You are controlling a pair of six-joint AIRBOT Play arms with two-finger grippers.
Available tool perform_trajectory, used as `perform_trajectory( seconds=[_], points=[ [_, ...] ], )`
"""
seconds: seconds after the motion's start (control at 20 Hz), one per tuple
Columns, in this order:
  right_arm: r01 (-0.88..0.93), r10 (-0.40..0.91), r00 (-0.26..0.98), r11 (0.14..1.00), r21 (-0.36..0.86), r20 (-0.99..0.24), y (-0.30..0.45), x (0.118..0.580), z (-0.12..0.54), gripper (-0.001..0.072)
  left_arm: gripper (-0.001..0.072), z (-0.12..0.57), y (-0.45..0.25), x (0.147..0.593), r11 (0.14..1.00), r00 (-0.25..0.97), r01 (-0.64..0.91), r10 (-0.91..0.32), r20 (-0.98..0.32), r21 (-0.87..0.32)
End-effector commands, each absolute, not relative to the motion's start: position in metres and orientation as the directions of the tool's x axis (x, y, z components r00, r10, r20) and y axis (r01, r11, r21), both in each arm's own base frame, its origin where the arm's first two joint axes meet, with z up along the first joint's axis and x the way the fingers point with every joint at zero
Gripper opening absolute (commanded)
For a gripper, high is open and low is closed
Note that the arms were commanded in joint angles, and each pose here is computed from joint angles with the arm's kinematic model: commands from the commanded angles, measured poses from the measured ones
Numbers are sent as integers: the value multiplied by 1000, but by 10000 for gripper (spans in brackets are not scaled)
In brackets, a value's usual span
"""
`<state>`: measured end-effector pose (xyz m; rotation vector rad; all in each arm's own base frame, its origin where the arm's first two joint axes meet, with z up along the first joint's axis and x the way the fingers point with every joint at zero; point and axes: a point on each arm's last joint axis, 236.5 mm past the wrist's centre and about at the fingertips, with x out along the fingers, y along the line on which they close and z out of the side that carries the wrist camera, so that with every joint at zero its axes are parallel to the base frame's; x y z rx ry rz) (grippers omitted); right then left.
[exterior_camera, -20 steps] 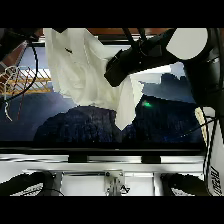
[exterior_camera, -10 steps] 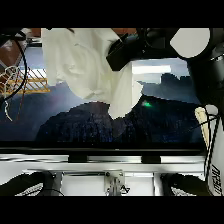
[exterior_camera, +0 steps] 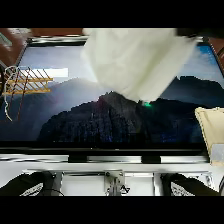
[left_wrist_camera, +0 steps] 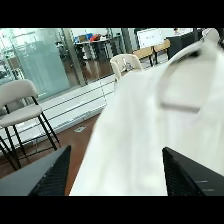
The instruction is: Fold the shirts.
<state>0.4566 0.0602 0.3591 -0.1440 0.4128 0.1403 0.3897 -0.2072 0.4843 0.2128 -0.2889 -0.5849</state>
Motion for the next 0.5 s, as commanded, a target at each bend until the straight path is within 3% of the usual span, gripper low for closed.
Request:
perform_trajectory(
  seconds=[0.0,0.2,0.45],
  points=[
    [283,-311,892,950,-133,-327,-95,409,400,73,679,482,-210,375,788,780,541,-601,173,294],
    [584,-594,756,802,-124,-276,-209,328,425,73,678,468,-218,363,747,759,594,-644,100,298],
    [790,-783,566,605,-105,-257,-288,253,432,73,678,449,-226,356,715,734,655,-678,18,244]
  ],
)
